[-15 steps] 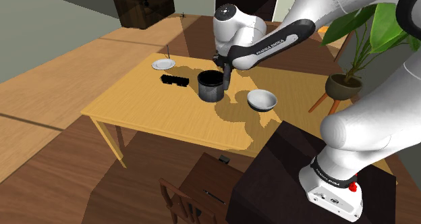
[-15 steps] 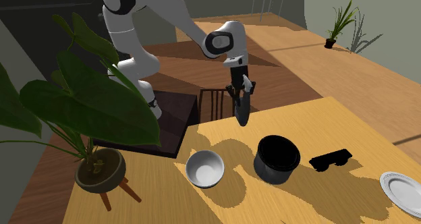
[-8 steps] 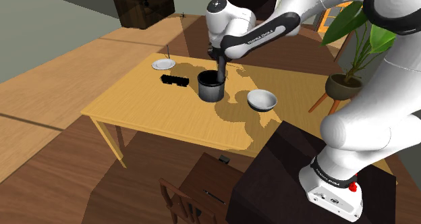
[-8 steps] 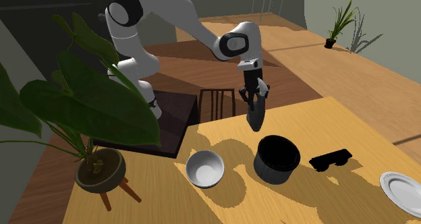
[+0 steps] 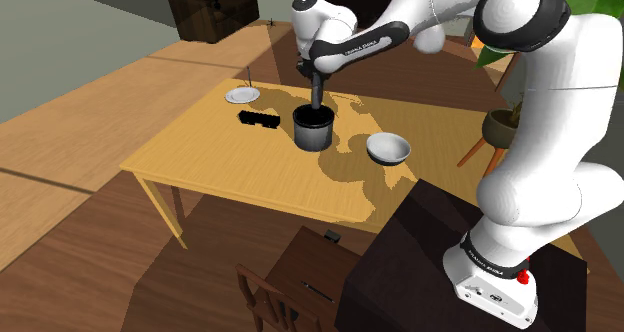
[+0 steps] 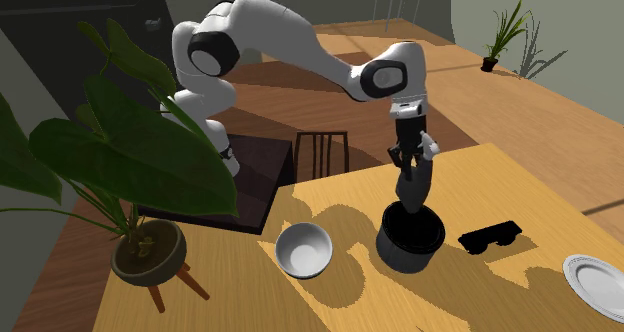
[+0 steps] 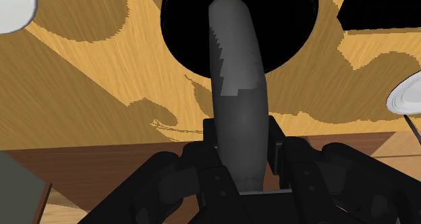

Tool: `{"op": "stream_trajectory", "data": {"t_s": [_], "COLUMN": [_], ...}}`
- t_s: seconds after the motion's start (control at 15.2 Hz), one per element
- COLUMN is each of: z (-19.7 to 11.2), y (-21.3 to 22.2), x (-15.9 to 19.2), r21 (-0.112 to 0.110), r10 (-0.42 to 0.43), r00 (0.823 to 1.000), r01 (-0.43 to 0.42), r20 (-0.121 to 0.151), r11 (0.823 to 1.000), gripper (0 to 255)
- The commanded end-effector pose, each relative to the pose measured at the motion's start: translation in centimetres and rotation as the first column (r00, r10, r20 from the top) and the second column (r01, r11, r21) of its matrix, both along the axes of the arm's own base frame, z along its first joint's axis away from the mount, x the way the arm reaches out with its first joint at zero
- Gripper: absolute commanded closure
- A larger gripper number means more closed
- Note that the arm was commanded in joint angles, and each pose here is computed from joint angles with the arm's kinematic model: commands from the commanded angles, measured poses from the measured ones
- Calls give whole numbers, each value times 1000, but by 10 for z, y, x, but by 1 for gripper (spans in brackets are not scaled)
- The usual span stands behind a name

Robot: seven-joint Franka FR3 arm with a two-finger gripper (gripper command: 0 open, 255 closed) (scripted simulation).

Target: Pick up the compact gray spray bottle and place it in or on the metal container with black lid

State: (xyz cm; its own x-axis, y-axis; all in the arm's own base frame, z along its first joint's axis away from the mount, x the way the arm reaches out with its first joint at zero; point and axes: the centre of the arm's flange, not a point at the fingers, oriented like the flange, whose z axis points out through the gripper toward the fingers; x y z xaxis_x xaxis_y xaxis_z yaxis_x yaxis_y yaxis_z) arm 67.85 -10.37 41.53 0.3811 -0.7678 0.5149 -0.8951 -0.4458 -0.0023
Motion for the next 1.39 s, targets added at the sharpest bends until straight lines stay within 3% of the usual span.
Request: {"op": "stream_trajectory", "data": {"t_s": [0.0,0.86,1.32], "z": [-1,-64,-64], "y": [-11,-15,-15], "x": [26,34,34], "r21": [-1,-1,-1], "r10": [-1,-1,-1], "r00": [1000,1000,1000], "r01": [1,1,1], "r20": [-1,-1,-1], "r11": [1000,1000,1000], "gripper": [255,255,255]}}
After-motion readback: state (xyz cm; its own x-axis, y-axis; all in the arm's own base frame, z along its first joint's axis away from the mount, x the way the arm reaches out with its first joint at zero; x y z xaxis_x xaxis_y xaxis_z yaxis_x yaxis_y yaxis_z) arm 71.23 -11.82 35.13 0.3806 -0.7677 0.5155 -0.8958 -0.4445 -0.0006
